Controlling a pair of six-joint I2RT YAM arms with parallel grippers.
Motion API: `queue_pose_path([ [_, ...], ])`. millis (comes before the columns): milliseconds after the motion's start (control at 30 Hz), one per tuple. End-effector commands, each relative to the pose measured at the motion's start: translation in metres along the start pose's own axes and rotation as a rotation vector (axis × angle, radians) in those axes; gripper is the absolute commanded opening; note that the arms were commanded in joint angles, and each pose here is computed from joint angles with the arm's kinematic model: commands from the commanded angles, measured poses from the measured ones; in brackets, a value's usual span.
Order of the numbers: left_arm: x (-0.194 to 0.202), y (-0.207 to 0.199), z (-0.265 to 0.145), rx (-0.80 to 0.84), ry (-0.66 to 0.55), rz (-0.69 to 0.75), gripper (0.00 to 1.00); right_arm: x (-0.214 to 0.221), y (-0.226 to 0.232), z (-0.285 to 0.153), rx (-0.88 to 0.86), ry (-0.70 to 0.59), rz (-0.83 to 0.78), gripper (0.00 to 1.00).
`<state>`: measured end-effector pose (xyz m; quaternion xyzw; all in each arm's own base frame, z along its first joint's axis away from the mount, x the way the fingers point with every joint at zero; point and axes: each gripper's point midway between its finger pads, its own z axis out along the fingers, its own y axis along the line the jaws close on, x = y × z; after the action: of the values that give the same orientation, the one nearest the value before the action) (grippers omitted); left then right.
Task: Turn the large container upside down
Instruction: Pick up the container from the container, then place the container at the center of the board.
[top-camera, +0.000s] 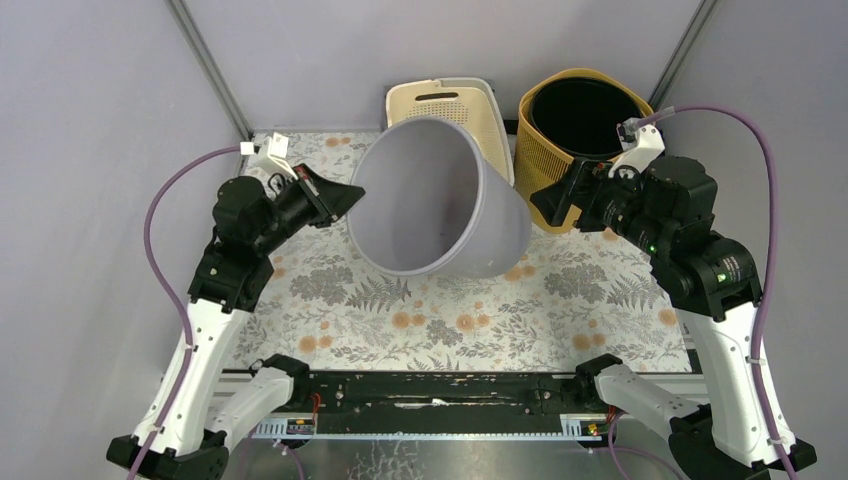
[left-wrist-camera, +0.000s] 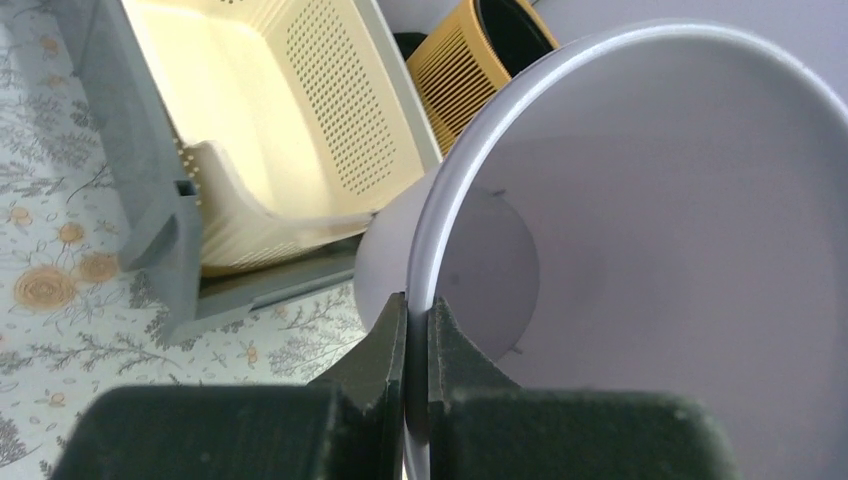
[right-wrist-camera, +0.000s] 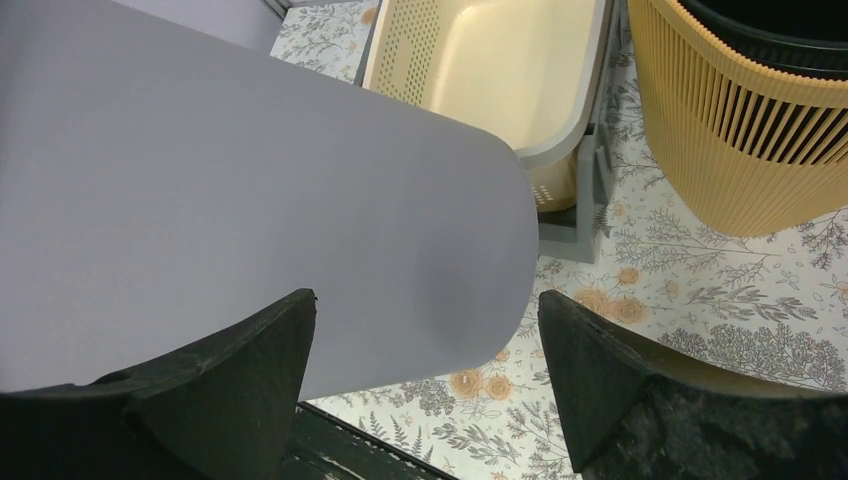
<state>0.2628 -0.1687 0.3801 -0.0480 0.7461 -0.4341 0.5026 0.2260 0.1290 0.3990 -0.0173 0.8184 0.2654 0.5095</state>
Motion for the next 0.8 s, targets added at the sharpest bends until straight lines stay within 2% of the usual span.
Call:
queue_pose_path([
  [0,0.058,0.023,-0.003,-0.044,0.218,-0.07,0.0,-0.007,0.005,-0.003,-0.017,-0.022,-0.011,0.89],
  [333,0.075,0.025,-0.024,-0.055,0.292,-0.033,0.0,0.002,0.0,0.003,-0.003,-0.002,-0.013,0.89],
  [567,0.094,0.048,-0.024,-0.11,0.311,-0.046,0.0,0.015,-0.004,0.018,-0.014,0.032,-0.004,0.89],
  [767,0.092,0.064,-0.026,-0.19,0.303,0.004,0.0,0.025,-0.007,0.028,-0.013,0.059,-0.001,0.89],
])
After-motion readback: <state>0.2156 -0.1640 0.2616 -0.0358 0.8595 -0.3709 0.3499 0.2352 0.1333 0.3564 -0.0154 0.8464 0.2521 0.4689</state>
